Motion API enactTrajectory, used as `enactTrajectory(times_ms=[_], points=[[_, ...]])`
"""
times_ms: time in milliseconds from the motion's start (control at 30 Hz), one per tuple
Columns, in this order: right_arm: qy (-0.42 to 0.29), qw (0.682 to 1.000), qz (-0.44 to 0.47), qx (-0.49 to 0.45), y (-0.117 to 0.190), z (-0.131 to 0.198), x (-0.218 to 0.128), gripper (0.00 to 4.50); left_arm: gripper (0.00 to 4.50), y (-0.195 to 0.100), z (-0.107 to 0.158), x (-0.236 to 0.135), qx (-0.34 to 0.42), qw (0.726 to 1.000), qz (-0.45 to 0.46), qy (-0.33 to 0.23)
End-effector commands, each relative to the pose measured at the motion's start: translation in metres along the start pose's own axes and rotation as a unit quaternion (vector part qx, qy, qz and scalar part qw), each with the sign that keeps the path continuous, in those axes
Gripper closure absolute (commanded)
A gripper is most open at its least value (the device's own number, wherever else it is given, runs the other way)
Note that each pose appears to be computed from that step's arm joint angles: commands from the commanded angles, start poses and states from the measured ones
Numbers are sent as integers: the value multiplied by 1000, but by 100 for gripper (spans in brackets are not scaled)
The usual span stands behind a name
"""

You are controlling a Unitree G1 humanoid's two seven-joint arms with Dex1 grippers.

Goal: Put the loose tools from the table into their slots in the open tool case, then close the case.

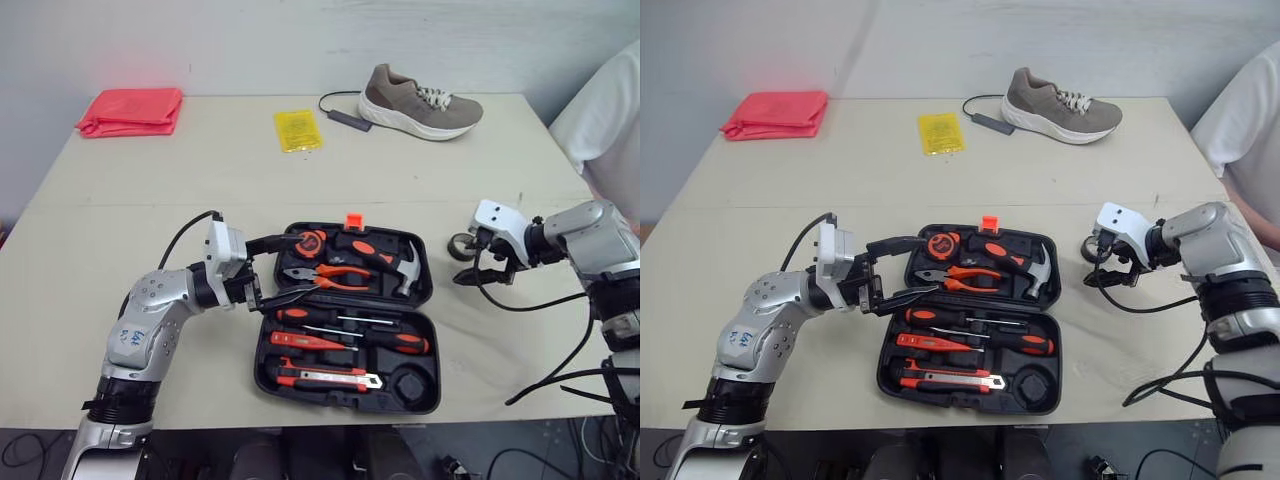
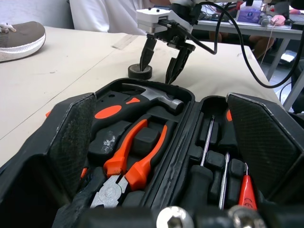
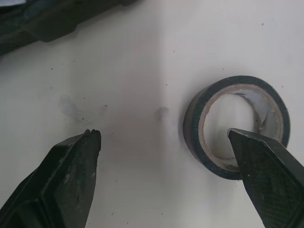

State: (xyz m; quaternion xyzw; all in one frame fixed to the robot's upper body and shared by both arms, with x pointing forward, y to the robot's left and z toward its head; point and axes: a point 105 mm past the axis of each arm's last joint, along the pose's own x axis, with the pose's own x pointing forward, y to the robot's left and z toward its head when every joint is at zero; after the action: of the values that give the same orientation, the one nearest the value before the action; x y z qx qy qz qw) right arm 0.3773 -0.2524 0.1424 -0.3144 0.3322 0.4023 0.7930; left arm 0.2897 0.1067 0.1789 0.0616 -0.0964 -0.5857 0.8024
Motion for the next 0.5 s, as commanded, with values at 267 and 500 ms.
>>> enactTrajectory(times_ms=[267,500], points=[[26,1000,-2,-13,-10,-1,-3,188,0,-2,9,1,30,1000,-5,-8],[1,997,7,-79,-4,11,-22,446,0,-8,11,-1,36,999,-22,-10]])
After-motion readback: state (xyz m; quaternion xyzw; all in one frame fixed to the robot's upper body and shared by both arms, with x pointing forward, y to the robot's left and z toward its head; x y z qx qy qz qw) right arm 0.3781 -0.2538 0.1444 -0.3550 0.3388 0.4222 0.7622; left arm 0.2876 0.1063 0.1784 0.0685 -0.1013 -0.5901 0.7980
